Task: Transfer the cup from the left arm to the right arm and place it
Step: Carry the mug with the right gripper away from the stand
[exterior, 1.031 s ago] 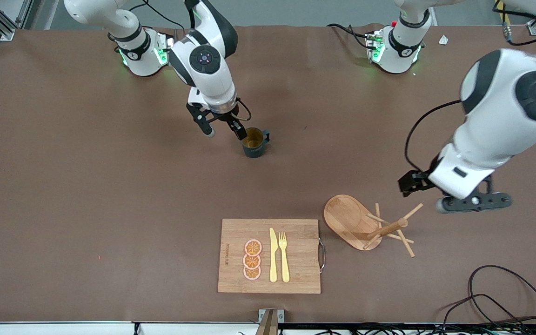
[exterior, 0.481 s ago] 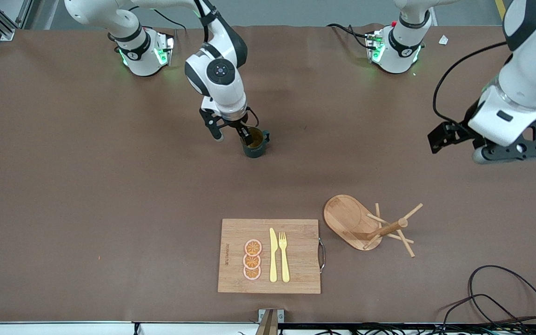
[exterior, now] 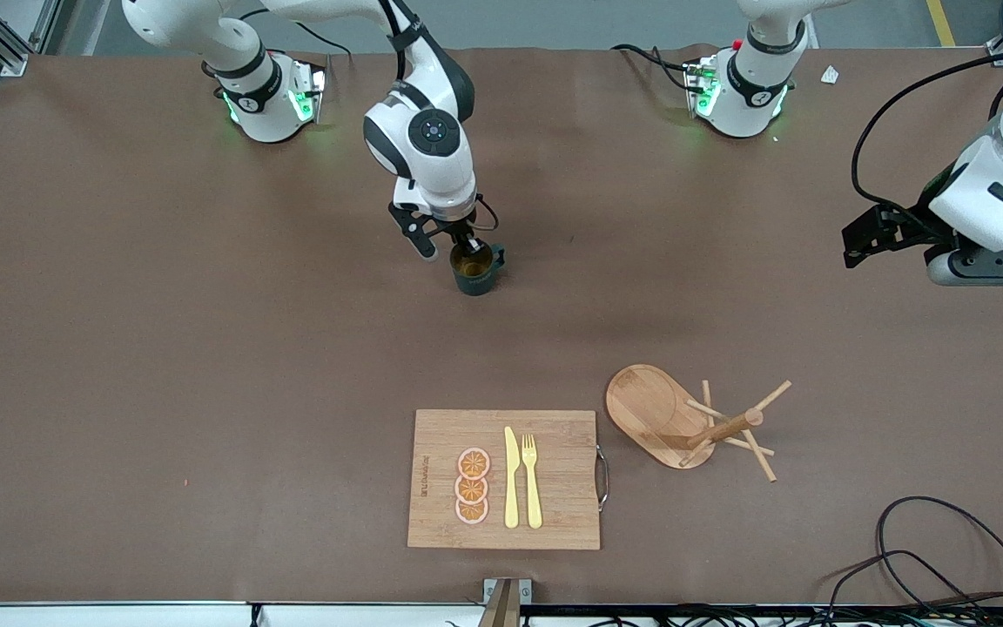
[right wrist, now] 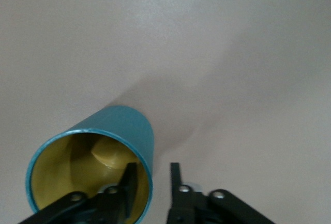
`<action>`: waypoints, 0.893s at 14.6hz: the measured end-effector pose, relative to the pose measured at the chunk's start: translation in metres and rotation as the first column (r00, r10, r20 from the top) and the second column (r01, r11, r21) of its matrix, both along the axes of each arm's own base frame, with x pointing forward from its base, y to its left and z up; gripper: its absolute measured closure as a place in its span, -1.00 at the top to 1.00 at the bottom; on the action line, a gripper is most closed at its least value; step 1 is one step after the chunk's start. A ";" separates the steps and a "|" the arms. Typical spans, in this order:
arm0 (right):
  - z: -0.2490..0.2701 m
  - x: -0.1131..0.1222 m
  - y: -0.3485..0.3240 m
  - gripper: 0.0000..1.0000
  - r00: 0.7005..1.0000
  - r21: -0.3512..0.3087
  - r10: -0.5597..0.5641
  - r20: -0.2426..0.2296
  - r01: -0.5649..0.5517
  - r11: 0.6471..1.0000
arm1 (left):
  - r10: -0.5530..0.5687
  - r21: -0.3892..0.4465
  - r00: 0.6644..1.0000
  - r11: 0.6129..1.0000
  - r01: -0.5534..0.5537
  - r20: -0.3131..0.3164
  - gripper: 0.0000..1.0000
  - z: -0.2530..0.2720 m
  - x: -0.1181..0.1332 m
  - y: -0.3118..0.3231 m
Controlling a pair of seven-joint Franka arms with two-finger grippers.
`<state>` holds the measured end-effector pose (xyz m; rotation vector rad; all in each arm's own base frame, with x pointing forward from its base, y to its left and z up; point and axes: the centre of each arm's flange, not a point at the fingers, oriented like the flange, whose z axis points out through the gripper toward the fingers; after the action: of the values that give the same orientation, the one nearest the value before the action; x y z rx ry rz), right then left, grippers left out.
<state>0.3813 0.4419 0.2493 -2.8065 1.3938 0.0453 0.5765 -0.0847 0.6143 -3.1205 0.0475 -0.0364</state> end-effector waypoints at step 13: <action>0.023 0.077 -0.079 -0.91 0.576 0.010 0.817 0.003 -0.817 0.576 | 0.031 0.033 0.999 0.999 -0.031 -0.014 1.00 0.008 -0.002 0.013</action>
<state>0.4584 0.3631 0.2728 -3.1383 -0.0548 0.0557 0.5749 -0.0722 0.6225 -3.0880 0.0003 -0.0131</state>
